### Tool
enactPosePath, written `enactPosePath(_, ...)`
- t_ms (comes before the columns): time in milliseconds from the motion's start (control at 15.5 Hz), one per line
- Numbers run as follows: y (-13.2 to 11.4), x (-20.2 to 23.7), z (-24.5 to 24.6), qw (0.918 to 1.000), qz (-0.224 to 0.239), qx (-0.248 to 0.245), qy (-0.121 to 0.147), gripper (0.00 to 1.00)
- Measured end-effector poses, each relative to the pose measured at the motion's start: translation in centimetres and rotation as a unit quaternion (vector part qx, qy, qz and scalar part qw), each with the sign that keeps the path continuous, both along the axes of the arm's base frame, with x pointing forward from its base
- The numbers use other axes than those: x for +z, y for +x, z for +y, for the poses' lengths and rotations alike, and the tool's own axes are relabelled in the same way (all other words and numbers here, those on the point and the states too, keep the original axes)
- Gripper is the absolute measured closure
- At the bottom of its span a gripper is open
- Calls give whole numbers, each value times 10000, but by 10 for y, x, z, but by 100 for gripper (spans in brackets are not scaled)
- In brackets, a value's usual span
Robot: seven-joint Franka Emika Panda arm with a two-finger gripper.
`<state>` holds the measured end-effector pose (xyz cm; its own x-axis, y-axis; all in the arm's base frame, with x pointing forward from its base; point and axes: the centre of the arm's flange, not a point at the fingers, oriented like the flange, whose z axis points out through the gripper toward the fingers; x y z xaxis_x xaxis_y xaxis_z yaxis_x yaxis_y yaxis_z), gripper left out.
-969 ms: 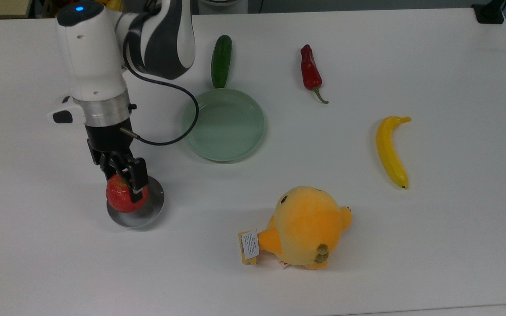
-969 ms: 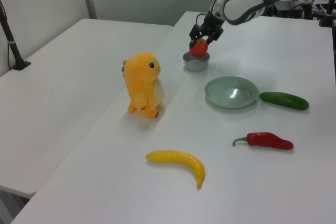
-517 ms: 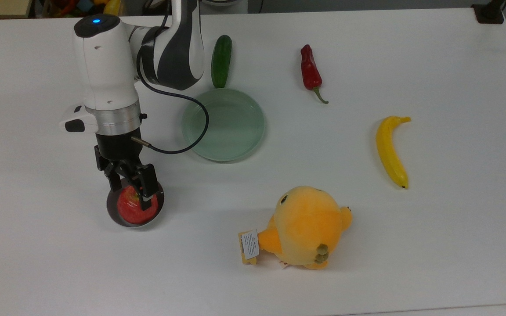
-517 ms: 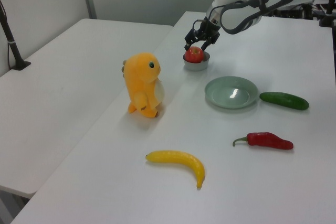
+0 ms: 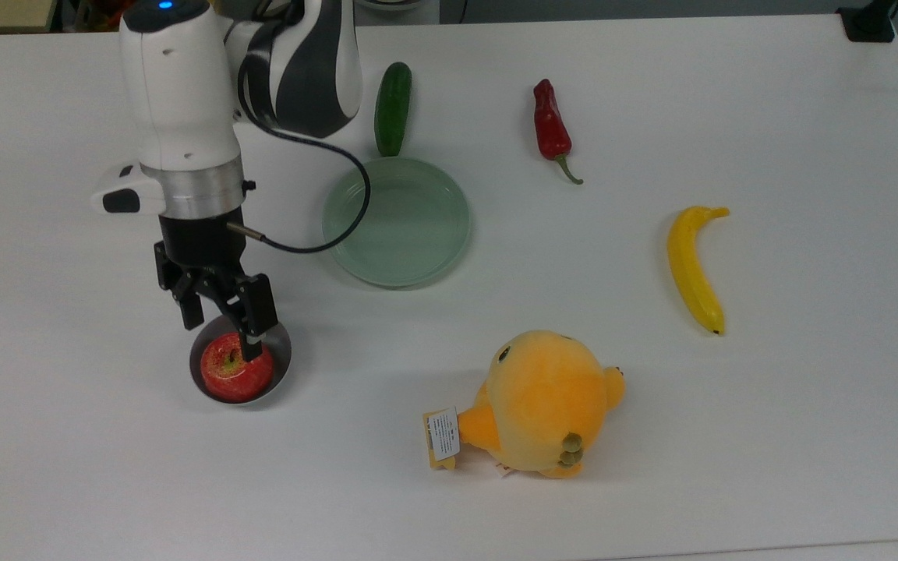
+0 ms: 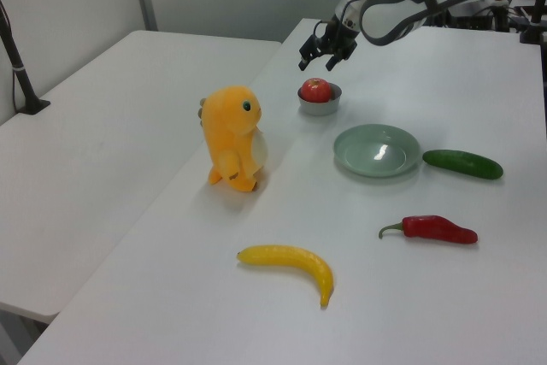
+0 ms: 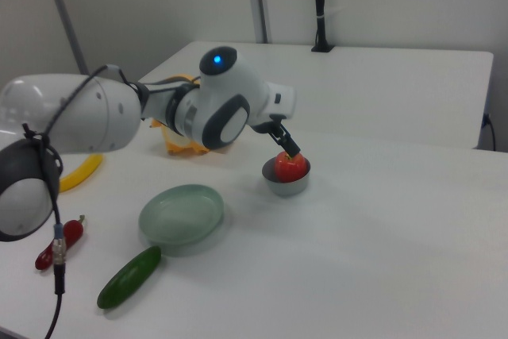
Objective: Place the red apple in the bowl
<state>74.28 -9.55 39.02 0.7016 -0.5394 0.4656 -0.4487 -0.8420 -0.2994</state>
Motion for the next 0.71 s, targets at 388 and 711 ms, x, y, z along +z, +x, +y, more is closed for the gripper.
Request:
enactPosePath(388, -64, 96, -6, 9783, 1750, 1028, -424, 0)
enactPosePath(711, -138, 206, 4, 9622, 2012, 1714, -661, 0)
